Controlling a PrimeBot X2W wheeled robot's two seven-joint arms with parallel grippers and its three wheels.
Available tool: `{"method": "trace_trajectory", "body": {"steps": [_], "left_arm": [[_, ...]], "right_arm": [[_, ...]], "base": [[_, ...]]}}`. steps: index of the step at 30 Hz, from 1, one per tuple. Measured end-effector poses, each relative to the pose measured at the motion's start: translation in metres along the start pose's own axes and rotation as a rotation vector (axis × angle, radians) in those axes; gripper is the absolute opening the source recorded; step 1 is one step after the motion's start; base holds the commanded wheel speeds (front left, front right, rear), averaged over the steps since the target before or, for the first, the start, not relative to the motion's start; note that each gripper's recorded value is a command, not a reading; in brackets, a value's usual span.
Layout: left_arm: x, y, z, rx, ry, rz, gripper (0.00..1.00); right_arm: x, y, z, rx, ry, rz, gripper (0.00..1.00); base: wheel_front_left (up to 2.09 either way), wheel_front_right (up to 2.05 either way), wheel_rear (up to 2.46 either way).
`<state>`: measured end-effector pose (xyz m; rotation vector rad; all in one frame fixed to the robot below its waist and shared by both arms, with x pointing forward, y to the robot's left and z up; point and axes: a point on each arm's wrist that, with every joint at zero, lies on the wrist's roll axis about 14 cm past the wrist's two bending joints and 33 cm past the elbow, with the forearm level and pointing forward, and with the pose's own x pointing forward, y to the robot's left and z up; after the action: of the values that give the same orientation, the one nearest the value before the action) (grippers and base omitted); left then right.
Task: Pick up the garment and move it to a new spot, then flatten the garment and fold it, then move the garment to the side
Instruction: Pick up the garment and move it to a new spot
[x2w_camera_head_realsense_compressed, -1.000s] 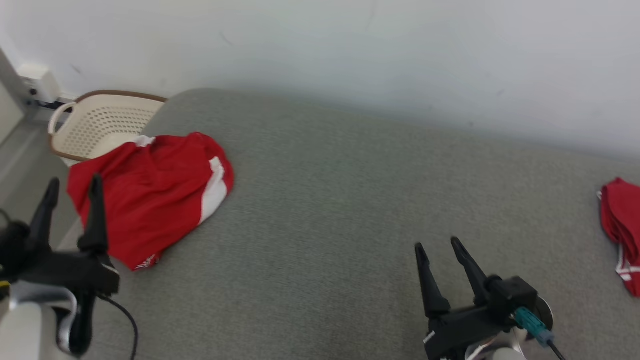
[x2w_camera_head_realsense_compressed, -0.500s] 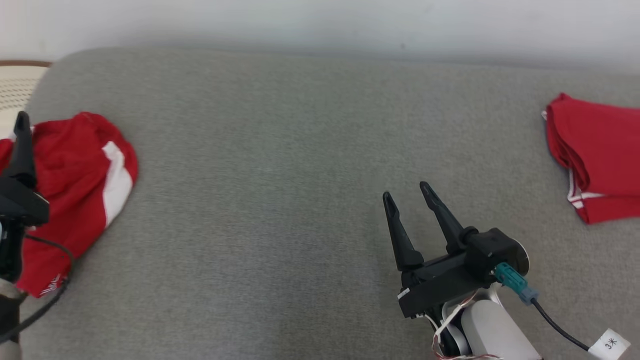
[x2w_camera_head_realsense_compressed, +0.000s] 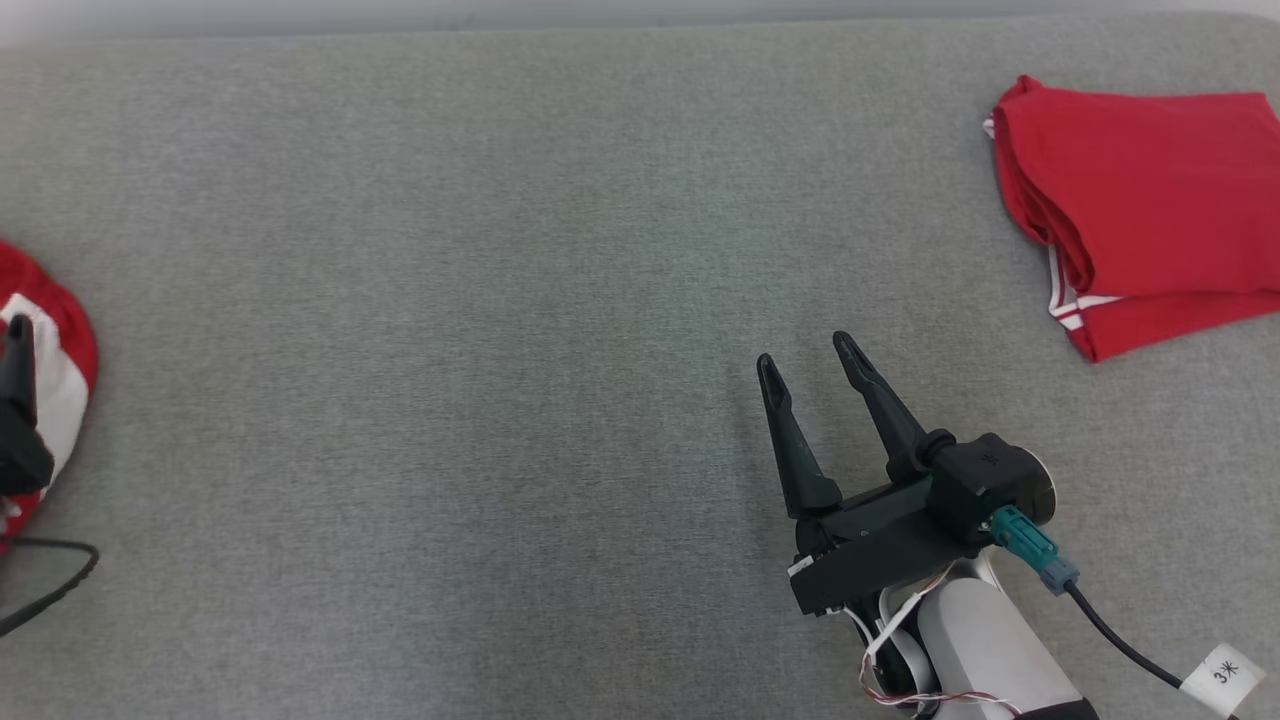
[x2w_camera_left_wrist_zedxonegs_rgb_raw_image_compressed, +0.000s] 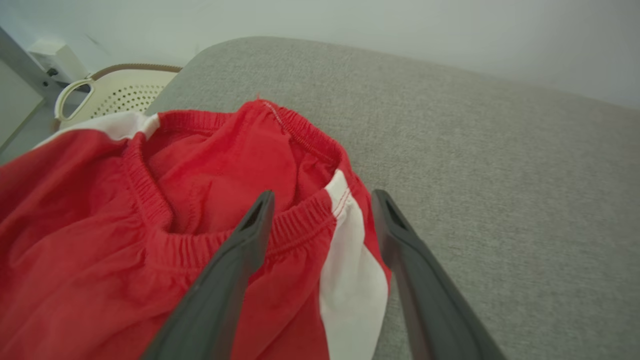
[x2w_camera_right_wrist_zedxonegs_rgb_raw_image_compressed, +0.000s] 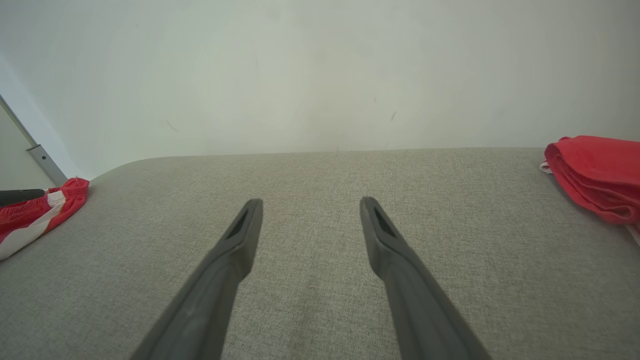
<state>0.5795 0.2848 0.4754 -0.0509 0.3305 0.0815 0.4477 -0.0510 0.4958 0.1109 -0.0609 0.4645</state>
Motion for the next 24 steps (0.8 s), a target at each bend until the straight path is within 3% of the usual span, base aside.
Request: {"method": "trace_trajectory", "body": {"steps": [10,12,19,24], "left_arm": [[0.005,-0.002,-0.056,0.041,0.223,-0.008,1.00],[0.004,0.003,-0.060,0.051,0.238,0.000,0.00],[0.002,0.005,-0.037,0.080,0.125,-0.002,0.00],[-0.002,-0.019,0.023,0.122,-0.077,-0.067,0.00]], "right_arm": [[-0.002,-0.008,-0.006,-0.001,0.014,-0.019,1.00],[-0.002,-0.008,-0.005,-0.003,0.013,-0.019,1.00],[-0.003,-0.008,0.002,-0.014,0.001,-0.022,1.00],[-0.010,-0.007,0.008,-0.016,-0.008,-0.031,1.00]], "base": [[0.00,0.00,0.00],[0.00,0.00,0.00],[0.00,0.00,0.00],[0.00,0.00,0.00]]}}
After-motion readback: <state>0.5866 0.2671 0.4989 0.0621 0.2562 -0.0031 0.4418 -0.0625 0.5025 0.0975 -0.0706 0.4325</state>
